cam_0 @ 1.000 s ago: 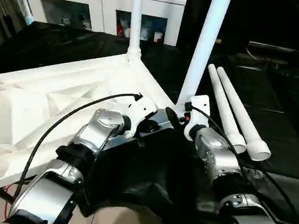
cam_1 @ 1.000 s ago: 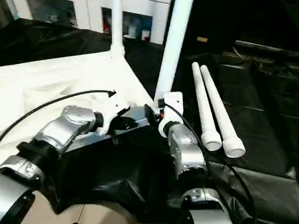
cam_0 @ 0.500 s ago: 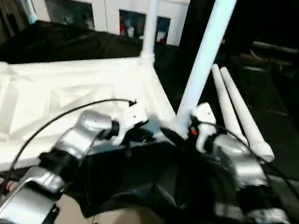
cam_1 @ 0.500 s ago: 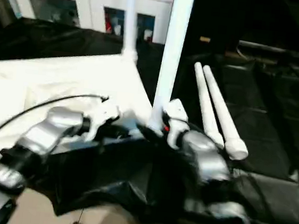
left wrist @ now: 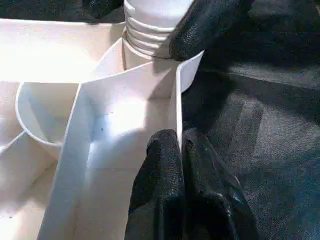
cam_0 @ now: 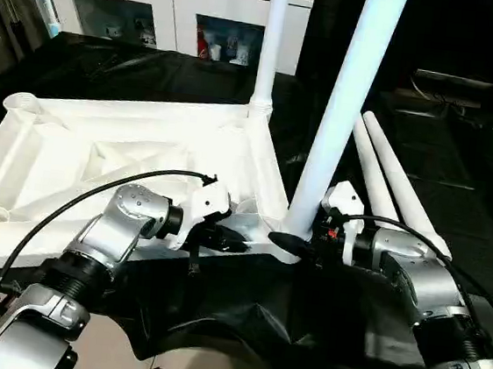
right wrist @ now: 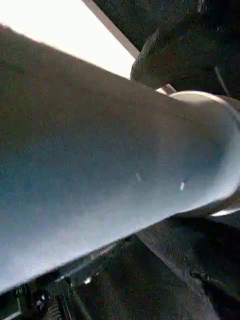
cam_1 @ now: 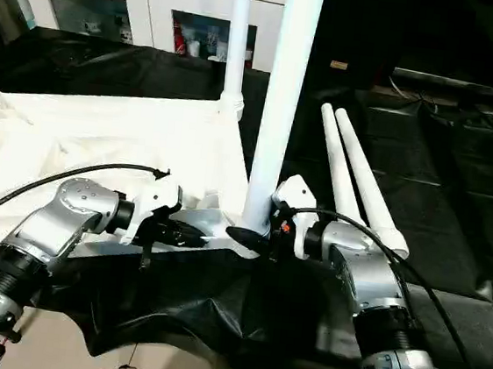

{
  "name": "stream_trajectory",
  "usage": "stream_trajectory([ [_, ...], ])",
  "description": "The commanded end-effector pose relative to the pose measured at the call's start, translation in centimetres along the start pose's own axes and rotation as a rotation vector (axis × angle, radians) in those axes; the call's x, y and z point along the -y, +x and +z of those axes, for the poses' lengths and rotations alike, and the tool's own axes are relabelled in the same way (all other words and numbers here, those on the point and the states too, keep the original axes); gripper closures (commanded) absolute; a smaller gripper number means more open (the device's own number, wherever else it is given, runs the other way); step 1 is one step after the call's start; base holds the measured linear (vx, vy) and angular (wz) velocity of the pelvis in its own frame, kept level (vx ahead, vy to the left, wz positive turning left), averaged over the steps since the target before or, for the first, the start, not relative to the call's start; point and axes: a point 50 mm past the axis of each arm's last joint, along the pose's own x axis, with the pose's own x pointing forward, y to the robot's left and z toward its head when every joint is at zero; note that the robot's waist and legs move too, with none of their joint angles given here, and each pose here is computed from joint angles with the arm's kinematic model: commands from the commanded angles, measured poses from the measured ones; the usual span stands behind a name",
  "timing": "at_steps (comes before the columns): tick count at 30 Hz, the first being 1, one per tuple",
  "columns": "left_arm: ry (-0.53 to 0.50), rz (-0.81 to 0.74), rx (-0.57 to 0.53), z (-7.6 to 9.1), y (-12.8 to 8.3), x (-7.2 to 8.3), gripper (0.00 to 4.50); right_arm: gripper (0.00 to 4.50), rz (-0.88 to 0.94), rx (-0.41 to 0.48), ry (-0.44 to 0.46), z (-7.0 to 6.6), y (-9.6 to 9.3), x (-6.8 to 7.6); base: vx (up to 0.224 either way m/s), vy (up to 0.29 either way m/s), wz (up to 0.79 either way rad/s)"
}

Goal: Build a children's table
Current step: Rotate leg to tighten

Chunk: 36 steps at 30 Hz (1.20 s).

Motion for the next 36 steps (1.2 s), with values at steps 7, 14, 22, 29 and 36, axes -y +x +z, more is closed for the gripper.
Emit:
stream_trajectory([
  [7, 0.018, -0.013, 0.042, 1.0, 0.8, 0.2, 4.5, 1.51, -0.011, 0.014, 0.007, -0.3, 0.7, -0.8, 0.0, 0.0, 0.0],
  [14, -0.04, 0.16, 0.095, 2.4, 2.3, -1.5, 4.5, 1.78, -0.36, 0.039, 0.149, -1.5, 3.0, 0.8, 0.0, 0.0, 0.0],
  [22, -0.068, 0.382, 0.098, 4.2, 4.8, -3.2, 4.5, 1.8, -0.531, 0.068, 0.251, -0.5, 7.6, -0.1, 0.0, 0.0, 0.0],
  [29, -0.043, 0.367, 0.125, 4.8, 5.3, -3.1, 4.5, 1.1, -0.534, 0.135, 0.246, 0.9, 8.6, -0.2, 0.0, 0.0, 0.0],
  [36, -0.019, 0.273, 0.127, 3.7, 4.5, -2.4, 4.5, 0.51, -0.489, 0.14, 0.194, 1.0, 6.9, 1.0, 0.0, 0.0, 0.0],
])
